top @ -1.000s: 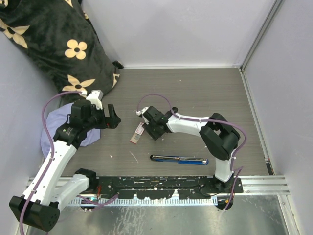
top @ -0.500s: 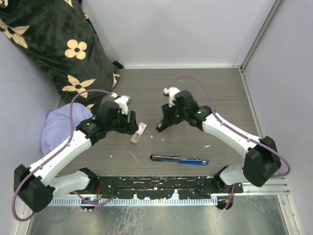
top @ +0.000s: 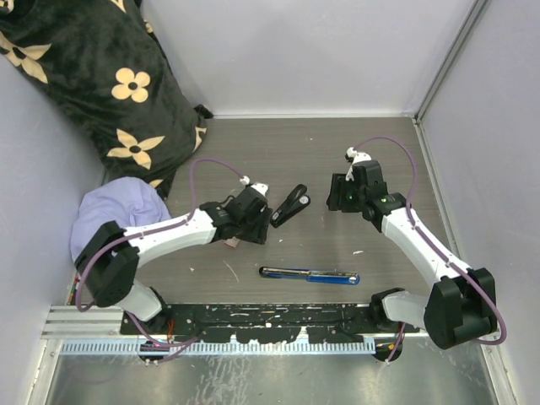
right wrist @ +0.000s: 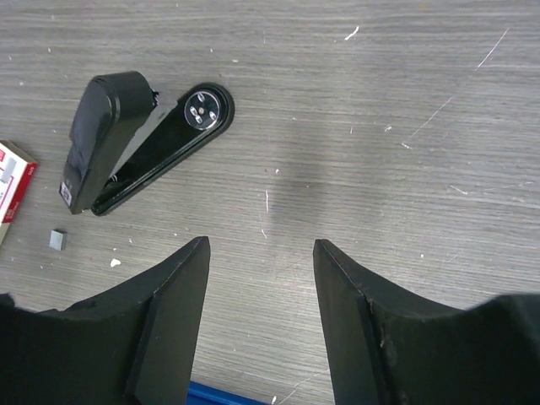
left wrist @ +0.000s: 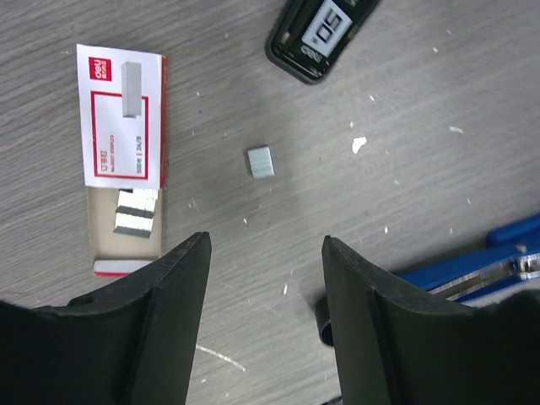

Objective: Load the staples into the stapler
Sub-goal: Pick up the staple from the center of the board.

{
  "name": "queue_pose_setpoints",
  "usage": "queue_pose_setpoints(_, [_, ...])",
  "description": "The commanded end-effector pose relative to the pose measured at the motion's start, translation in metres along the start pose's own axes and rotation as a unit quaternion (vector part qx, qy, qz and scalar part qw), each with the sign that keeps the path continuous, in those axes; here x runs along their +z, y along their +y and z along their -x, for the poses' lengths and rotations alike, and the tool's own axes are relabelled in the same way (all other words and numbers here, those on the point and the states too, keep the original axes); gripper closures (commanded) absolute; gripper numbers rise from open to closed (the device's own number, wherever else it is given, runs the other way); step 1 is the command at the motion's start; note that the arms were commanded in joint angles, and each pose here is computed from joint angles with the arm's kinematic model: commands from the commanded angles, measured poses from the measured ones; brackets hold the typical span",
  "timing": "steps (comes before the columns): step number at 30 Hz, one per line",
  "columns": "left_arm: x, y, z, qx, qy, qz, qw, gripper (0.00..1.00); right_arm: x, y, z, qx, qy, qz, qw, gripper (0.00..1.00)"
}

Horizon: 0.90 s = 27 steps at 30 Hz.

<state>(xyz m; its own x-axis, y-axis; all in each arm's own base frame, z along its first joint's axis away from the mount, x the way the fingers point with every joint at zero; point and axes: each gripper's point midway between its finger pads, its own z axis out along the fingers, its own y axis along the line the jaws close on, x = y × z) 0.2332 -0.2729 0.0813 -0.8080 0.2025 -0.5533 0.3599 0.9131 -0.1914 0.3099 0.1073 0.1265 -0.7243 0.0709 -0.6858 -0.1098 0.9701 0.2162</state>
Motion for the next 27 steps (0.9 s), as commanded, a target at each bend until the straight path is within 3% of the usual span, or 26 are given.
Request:
queue_pose_setpoints(1, [0.01, -0.012, 0.039, -0.028, -0.06, 0.02, 0.998, 0.44, -0.01, 0.002, 0.027, 0.009, -0.056, 0.001, 0.998, 0.41])
queue_pose_setpoints(7, [0.033, -0.026, 0.035, -0.012, -0.037, 0.028, 0.999, 0.5, -0.009, -0.001, 0.026, 0.01, -0.058, -0.007, 0.998, 0.41])
queue_pose_setpoints(27, [0.062, -0.006, 0.025, -0.011, -0.01, 0.099, 0.995, 0.59, -0.014, -0.008, 0.027, 0.014, -0.069, -0.022, 0.997, 0.39])
